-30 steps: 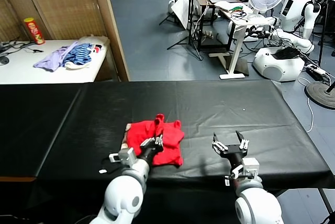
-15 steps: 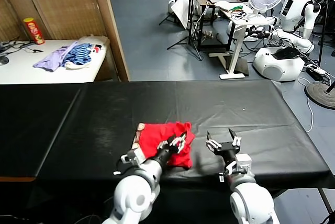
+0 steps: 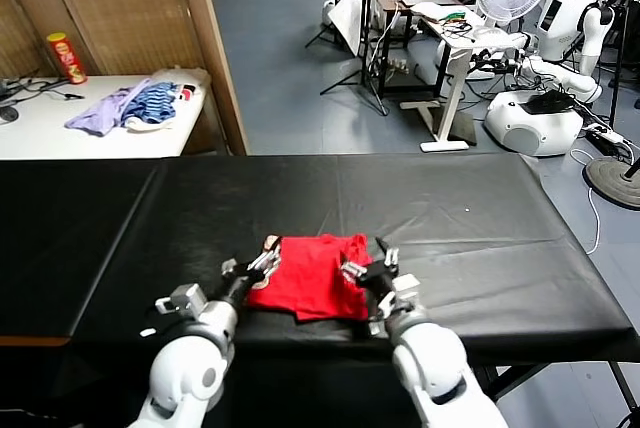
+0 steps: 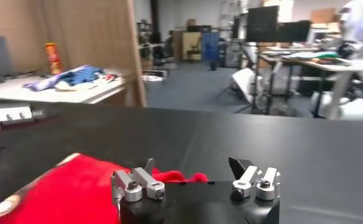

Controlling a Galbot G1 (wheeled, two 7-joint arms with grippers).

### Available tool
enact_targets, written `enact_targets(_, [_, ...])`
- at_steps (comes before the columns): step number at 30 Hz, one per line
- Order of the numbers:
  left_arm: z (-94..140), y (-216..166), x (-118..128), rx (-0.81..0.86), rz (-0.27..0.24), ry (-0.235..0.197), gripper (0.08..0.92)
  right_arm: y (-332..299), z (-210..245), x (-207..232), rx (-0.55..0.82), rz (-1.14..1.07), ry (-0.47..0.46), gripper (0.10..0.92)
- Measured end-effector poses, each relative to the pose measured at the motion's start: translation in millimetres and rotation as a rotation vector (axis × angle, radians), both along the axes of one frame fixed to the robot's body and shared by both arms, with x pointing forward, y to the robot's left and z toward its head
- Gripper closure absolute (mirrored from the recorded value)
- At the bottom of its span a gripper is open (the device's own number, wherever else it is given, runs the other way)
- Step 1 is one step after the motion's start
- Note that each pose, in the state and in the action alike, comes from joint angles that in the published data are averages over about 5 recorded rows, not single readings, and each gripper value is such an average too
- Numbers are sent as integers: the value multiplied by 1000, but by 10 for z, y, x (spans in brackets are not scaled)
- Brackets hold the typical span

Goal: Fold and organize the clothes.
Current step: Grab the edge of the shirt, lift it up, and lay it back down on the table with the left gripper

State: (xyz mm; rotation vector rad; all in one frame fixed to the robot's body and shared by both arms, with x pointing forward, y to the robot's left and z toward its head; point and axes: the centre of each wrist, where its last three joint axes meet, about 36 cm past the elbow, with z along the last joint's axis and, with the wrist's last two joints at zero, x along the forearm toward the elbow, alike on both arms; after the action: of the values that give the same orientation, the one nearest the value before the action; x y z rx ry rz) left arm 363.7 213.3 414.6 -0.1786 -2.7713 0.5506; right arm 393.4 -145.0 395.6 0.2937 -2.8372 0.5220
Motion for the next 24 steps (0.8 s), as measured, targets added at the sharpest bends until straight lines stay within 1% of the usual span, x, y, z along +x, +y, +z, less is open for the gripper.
enact_targets(3, [-81, 22, -4, 21, 7, 8, 201, 30, -175, 78, -139, -21, -81, 224])
enact_targets(5, [-130, 38, -12, 26, 10, 15, 201, 55, -270, 123, -171, -21, -109, 224])
enact_targets(7, [-181, 60, -25, 26, 10, 24, 201, 81, -324, 143, -161, -14, -121, 224])
enact_targets(10, [-257, 93, -40, 19, 7, 37, 201, 82, -311, 127, -106, -7, -117, 224])
enact_targets(14, [-323, 105, -40, -23, 9, 46, 201, -16, -105, 55, 5, -16, -92, 224])
enact_targets(19, [-346, 110, -45, -89, 14, 49, 201, -231, 195, -102, 155, -37, -32, 224])
enact_targets(24, [-346, 117, -44, -101, 16, 49, 201, -301, 292, -213, 287, -27, 29, 224])
